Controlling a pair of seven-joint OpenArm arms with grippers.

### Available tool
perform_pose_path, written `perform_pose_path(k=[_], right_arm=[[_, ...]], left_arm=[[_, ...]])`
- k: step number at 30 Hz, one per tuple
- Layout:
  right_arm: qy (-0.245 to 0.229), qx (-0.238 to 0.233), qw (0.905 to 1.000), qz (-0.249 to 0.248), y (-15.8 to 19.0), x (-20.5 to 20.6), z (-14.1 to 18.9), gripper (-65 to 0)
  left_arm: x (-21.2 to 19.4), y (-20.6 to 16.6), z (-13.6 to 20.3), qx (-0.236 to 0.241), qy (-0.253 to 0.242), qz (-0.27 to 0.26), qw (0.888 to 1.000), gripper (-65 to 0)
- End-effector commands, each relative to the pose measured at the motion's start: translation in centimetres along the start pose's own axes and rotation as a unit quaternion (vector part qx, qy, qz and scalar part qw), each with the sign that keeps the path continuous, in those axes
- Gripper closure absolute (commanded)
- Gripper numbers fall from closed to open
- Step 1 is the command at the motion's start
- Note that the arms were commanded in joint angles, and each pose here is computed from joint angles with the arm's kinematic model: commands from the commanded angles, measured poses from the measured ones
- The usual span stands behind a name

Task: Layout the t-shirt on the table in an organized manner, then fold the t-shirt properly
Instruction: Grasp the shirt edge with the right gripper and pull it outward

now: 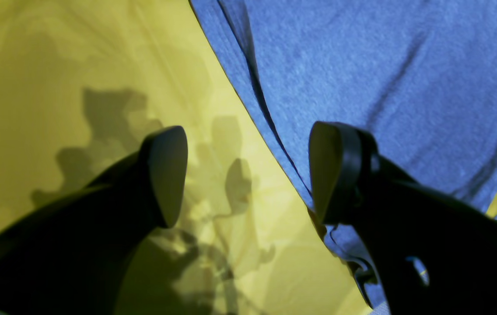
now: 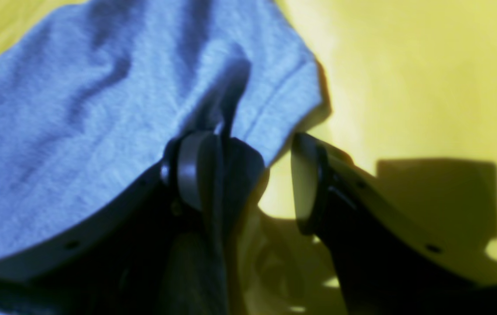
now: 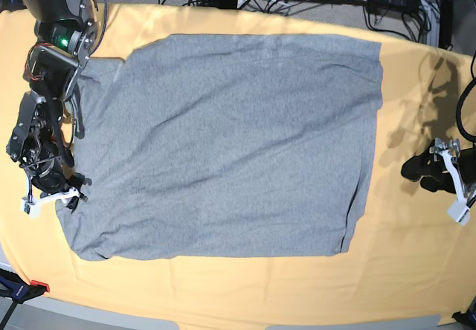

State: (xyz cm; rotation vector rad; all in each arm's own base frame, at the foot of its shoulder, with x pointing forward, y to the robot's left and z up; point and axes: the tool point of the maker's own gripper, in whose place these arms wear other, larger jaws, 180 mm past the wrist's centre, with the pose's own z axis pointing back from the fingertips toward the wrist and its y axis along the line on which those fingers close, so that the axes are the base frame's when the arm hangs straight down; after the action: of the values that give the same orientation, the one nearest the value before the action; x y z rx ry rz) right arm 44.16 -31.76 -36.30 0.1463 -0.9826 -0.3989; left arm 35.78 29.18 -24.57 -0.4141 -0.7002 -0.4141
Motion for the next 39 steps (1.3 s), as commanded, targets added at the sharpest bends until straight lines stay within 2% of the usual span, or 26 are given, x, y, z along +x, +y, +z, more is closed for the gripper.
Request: perform_pose_path(k=[1,5,6,7,9,10,16,20,24,28,30,32,35,39], right_arm=[[-0.042,0.004,0.9991,0.003,0.1,3.4,0.4,-30.5],[-0.046,0.004,0.9989,0.004,0.1,3.5,0.4,-29.1],[-0.048,0.004,0.9988,0.004,0.1,3.6,0.4,-26.1],[-0.049,0.003,0.9988,0.006,0.1,3.6,0.4,-20.6],[-0.05,0.0,0.9986,0.016,0.0,3.7,0.4,-4.5],[-0.049,0.002,0.9986,0.022,0.1,3.7,0.4,0.0],[-0.05,0.001,0.9973,0.054,-0.3,4.7,0.6,0.0],[-0.04,-0.035,0.995,0.084,-1.6,6.5,1.0,0.0],[-0.029,-0.048,0.9942,0.092,-2.1,8.1,1.3,0.0],[-0.026,-0.033,0.991,0.127,-1.4,9.1,1.5,0.0],[-0.008,-0.029,0.9861,0.164,-0.9,8.8,1.3,0.0],[0.024,-0.045,0.9759,0.212,-0.8,8.2,1.1,0.0],[0.069,-0.088,0.9557,0.272,-1.0,7.6,0.9,0.0],[0.075,-0.161,0.9325,0.314,-1.5,9.0,1.0,0.0]], left_arm=[[2.0,0.3,1.5,0.009,-0.027,-0.013,1.0,-44.3],[1.9,0.3,1.5,0.009,-0.025,-0.013,1.0,-44.3],[1.9,0.3,1.5,0.009,-0.025,-0.013,1.0,-44.3],[1.9,0.3,1.5,0.009,-0.025,-0.013,1.0,-44.3],[2.0,0.3,1.5,0.009,-0.026,-0.013,1.0,-44.3],[2.0,0.3,1.5,0.009,-0.026,-0.013,1.0,-44.3],[2.0,0.3,1.5,0.009,-0.026,-0.013,1.0,-44.3],[1.9,0.4,1.5,0.009,-0.025,-0.013,1.0,-44.3],[2.0,0.4,1.5,0.009,-0.026,-0.013,1.0,-44.3],[2.1,0.3,1.5,0.008,-0.028,-0.013,0.999,-44.3],[2.0,0.3,1.5,0.008,-0.028,-0.013,0.999,-44.3],[2.0,0.3,1.5,0.008,-0.028,-0.013,0.999,-44.3],[2.0,0.3,1.5,0.008,-0.028,-0.013,0.999,-44.3],[2.1,0.3,1.5,0.008,-0.03,-0.013,0.999,-44.3]])
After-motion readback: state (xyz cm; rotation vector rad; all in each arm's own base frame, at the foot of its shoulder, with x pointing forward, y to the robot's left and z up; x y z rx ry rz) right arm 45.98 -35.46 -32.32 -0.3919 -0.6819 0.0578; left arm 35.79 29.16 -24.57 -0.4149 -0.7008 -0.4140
